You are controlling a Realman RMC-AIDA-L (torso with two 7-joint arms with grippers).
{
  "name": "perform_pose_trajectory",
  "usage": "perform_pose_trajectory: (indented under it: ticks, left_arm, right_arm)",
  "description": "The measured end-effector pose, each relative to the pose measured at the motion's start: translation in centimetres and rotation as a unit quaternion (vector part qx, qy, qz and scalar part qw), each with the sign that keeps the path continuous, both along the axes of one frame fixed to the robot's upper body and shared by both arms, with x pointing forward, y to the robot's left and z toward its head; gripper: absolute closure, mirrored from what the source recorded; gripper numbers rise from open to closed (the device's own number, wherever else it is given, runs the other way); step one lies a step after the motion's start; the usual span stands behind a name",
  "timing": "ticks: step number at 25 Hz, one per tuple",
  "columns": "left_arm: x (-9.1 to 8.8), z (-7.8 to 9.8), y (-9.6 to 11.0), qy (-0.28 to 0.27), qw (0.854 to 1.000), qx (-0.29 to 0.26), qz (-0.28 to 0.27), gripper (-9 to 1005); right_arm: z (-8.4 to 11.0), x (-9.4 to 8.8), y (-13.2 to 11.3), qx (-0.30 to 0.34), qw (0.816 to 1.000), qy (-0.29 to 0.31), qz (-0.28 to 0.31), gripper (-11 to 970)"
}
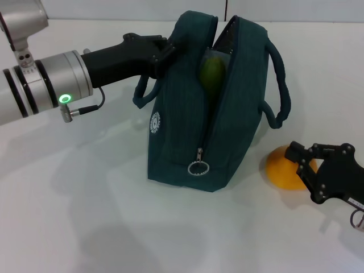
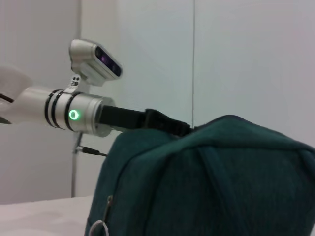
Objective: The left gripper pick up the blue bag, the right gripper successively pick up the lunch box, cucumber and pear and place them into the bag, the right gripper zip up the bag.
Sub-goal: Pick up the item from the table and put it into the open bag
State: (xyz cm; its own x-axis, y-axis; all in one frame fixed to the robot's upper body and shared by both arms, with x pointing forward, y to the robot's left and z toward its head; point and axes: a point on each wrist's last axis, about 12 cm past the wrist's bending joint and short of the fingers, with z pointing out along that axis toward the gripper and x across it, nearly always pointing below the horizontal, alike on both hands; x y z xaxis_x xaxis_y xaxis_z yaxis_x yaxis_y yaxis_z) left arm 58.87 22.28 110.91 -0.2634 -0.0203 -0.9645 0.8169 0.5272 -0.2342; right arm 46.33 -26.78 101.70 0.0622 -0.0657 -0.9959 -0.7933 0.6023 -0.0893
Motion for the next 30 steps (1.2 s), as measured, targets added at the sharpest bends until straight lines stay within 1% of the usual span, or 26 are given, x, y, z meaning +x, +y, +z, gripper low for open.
perform_pose_trajectory:
  ticks: [7,8,9,14,17,19,22,25,26,27,28,29,30]
  left_arm:
    - [-0.7,-0.3,0.3,-0.016,1.0,0.006,-0.011,950]
    - [-0.7,-0.3,0.3,-0.016,1.0,0.006,-0.011,950]
    - [-1.1,-0.4,0.4,-0.019,1.0,0.004,-0.018,950]
    - [-1.8,-0.5,0.6,-0.028,0.999,0.001,-0.035,950]
    - [-2.3,-0.5,0.7,-0.037,0.998,-0.001,-0.05,950]
    - [-2.7,-0.4,0.7,-0.043,0.997,-0.003,-0.061,950]
    - [-3.1,-0.4,0.7,-0.051,0.996,-0.006,-0.074,950]
    - [-3.3,-0.3,0.7,-0.052,0.995,-0.009,-0.079,950]
    - [-3.3,-0.3,0.7,-0.052,0.995,-0.01,-0.08,950]
    - [-3.4,-0.3,0.7,-0.053,0.995,-0.01,-0.081,950]
    - [-3.4,-0.3,0.7,-0.054,0.995,-0.009,-0.084,950]
    - [-3.5,-0.3,0.7,-0.057,0.995,-0.008,-0.087,950]
    - [-3.5,-0.3,0.7,-0.059,0.994,-0.007,-0.089,950]
  right_arm:
    - [0.8,-0.7,-0.5,0.024,0.999,-0.027,0.008,930]
    - [0.8,-0.7,-0.5,0.024,0.999,-0.027,0.008,928]
    - [1.2,-1.1,-0.9,0.034,0.999,-0.041,0.008,925]
    - [2.4,-1.4,-1.6,0.058,0.995,-0.081,0.007,913]
    - [4.0,-1.2,-1.9,0.11,0.989,-0.095,0.026,906]
    - [5.4,-0.5,-2.2,0.145,0.984,-0.092,0.051,901]
    - [7.3,0.9,-2.2,0.173,0.978,-0.081,0.087,894]
    - [9.5,2.9,-1.4,0.189,0.971,-0.069,0.13,886]
    - [10.0,3.4,-1.2,0.191,0.969,-0.067,0.139,884]
    - [10.8,4.4,-0.6,0.194,0.967,-0.062,0.154,882]
    - [10.8,4.4,-0.6,0.194,0.967,-0.062,0.154,879]
    - [11.4,5.2,-0.1,0.196,0.965,-0.055,0.164,877]
    - [12.6,7.2,1.3,0.2,0.963,-0.03,0.18,874]
